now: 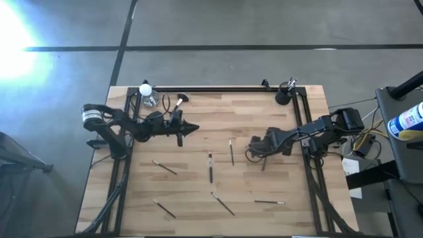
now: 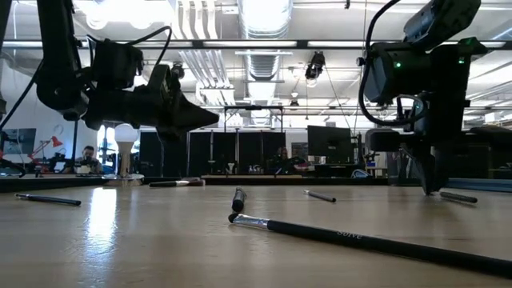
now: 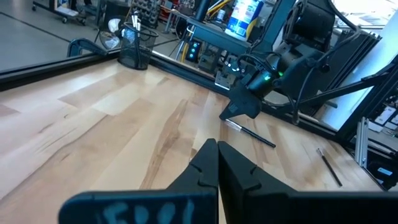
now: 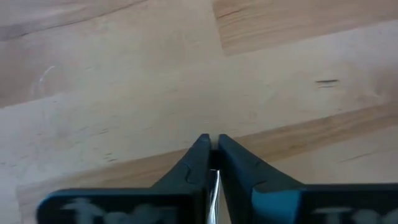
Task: Put items in baskets/containers
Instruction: Put the foundation brush into the mesh organizer
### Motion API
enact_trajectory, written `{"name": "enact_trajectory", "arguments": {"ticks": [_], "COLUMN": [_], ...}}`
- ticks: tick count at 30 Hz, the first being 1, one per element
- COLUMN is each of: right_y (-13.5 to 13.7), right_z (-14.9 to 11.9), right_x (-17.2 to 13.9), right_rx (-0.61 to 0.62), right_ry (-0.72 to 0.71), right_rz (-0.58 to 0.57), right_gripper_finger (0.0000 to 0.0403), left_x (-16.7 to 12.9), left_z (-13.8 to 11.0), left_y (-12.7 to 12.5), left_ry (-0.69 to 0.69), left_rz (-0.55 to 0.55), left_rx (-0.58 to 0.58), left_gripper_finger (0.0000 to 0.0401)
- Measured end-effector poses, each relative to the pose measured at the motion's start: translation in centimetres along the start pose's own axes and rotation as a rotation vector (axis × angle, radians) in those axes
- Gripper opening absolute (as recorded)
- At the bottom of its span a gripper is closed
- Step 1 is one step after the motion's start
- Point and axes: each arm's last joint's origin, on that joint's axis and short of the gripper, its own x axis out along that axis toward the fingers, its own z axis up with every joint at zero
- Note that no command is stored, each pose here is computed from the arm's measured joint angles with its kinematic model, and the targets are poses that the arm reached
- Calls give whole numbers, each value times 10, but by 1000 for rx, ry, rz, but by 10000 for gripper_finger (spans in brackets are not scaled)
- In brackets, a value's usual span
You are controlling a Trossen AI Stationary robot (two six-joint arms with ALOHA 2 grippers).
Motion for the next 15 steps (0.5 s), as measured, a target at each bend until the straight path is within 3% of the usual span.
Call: {"name": "enact_trajectory", "arguments": {"ticks": [5,8,15], "right_y": [2,10,34], "right_z": [-2,-6,-7], "right_x": [-2,-10,-44], "right_rx": [-43,-51,-183], "right_ry": [-4,-42,-292], "right_rz": [16,94,274], "right_gripper_finger": [10,9,8], "left_x": [0,0,0], "left_z": [0,0,0], "left_y": [0,0,0], "left_ry": [0,1,2], "left_rz": [0,0,1], "left_rx": [0,0,0], "left_gripper_finger": [0,0,0]}}
